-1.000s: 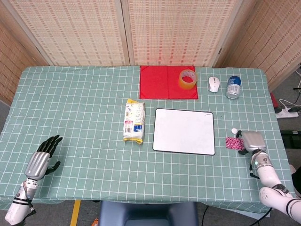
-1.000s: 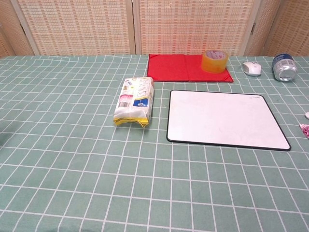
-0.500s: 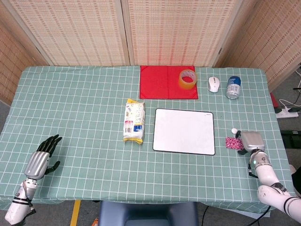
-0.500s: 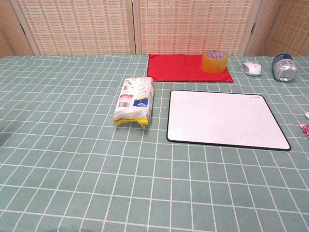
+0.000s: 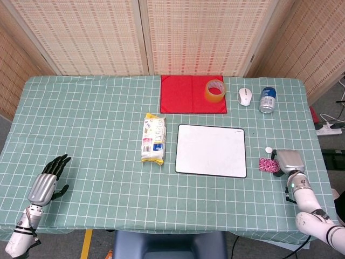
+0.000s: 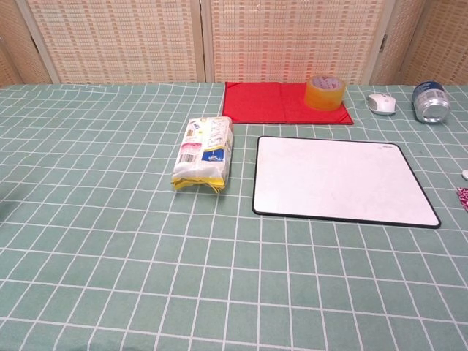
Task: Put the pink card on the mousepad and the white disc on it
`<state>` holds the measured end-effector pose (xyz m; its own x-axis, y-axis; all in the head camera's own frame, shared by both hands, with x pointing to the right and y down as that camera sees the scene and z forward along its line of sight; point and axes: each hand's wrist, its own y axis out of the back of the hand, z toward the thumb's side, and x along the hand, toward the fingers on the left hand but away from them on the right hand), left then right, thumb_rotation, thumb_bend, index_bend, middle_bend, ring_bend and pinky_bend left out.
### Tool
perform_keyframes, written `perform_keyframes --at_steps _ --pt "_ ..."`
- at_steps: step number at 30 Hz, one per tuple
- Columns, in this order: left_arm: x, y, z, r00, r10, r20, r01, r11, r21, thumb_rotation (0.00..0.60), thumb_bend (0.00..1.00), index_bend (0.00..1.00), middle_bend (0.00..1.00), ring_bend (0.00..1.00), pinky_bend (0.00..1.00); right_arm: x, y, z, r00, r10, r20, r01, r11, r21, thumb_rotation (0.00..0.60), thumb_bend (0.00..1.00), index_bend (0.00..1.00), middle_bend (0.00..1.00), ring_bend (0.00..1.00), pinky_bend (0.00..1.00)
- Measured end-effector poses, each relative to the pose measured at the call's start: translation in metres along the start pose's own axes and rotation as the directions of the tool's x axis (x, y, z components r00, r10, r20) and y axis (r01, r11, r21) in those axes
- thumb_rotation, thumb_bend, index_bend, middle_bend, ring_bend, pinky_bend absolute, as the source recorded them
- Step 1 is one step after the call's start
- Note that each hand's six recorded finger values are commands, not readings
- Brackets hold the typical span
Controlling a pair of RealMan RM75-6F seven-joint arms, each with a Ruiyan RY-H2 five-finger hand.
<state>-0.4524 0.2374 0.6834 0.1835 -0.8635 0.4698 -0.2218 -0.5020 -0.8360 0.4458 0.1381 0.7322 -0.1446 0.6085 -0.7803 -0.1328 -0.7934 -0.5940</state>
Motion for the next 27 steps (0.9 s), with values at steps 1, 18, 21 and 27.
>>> perform_keyframes --at_steps 1,18,21,27 --pt "0.0 0.0 0.0 1.0 0.0 0.0 0.0 1.0 0.0 0.6 0.28 0.0 0.0 0.0 0.13 0.0 0.0 0.0 1.0 0.0 0.0 0.0 1.0 0.0 0.6 0.17 0.44 1.0 1.0 1.0" --pt "0.001 0.001 0.0 1.0 0.003 0.0 -0.003 1.0 -0.006 0.6 0.28 0.0 0.0 0.0 0.13 0.022 0.039 0.058 0.984 -0.089 -0.154 0.086 0.996 -0.03 0.6 0.17 0.44 1.0 1.0 1.0" --pt "0.0 0.002 -0.001 1.0 0.007 -0.002 -0.007 1.0 -0.011 0.6 0.28 0.0 0.0 0.0 0.13 0.018 0.056 0.082 0.976 -0.112 -0.189 0.111 0.994 -0.017 0.6 0.17 0.44 1.0 1.0 1.0" --pt "0.0 0.007 -0.004 1.0 0.019 -0.007 -0.019 1.0 -0.02 0.6 0.28 0.0 0.0 0.0 0.13 0.0 0.083 0.133 0.967 -0.113 -0.23 0.113 0.994 -0.012 0.6 0.17 0.44 1.0 1.0 1.0"
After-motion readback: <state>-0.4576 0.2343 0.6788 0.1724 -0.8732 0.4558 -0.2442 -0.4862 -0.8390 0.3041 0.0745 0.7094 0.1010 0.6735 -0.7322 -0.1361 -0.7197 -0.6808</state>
